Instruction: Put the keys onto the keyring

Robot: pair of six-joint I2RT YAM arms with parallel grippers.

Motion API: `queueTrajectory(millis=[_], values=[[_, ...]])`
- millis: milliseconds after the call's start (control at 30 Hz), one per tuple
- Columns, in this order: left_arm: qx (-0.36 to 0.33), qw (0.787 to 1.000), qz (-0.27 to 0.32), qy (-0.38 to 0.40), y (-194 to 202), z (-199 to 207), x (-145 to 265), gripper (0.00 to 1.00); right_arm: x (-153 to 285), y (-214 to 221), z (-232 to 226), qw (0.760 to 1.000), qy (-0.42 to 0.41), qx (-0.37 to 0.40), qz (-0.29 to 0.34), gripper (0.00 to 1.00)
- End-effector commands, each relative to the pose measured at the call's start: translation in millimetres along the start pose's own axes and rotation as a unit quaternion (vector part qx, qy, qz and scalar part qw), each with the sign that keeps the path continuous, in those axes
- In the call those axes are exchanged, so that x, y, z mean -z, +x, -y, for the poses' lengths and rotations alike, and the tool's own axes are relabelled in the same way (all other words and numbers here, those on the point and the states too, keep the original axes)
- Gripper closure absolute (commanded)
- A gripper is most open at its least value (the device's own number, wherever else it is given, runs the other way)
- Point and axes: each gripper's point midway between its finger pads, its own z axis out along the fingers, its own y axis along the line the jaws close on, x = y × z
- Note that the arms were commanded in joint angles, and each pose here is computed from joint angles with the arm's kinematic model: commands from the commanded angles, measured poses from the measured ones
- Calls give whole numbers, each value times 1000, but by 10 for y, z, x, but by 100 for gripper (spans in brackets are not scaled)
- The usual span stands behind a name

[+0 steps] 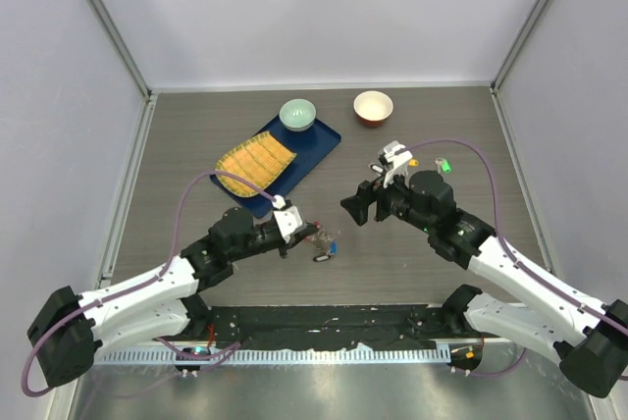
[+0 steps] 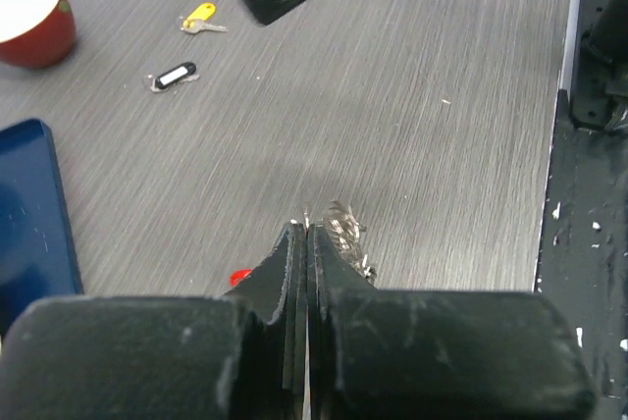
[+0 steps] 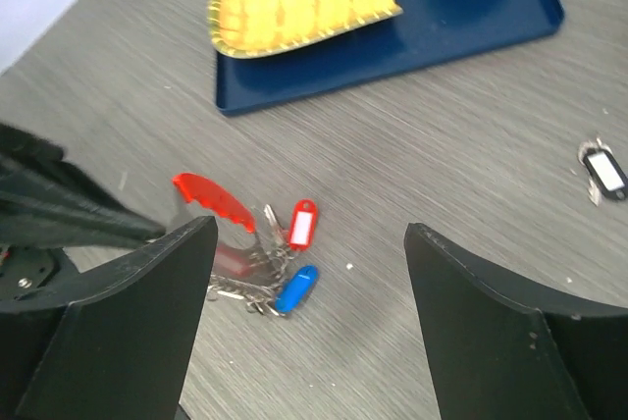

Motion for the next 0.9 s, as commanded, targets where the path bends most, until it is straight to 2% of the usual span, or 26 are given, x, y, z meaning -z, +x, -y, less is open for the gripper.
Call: queueTrajectory(millis=[0, 367, 633, 867], values=[[-70, 997, -34, -27, 13, -66, -15, 100, -20, -70, 278, 997, 81, -15, -12, 16], [-120, 988, -88, -29, 18, 16, -18, 100, -173, 163, 552, 993, 97, -39, -61, 16], [-146, 987, -67, -23, -219, 17, -13, 100, -211, 245, 544, 995, 76, -25, -59, 17], [-170, 982, -86, 6, -184, 79, 23, 100, -224, 240, 558, 995, 77, -23, -53, 17]])
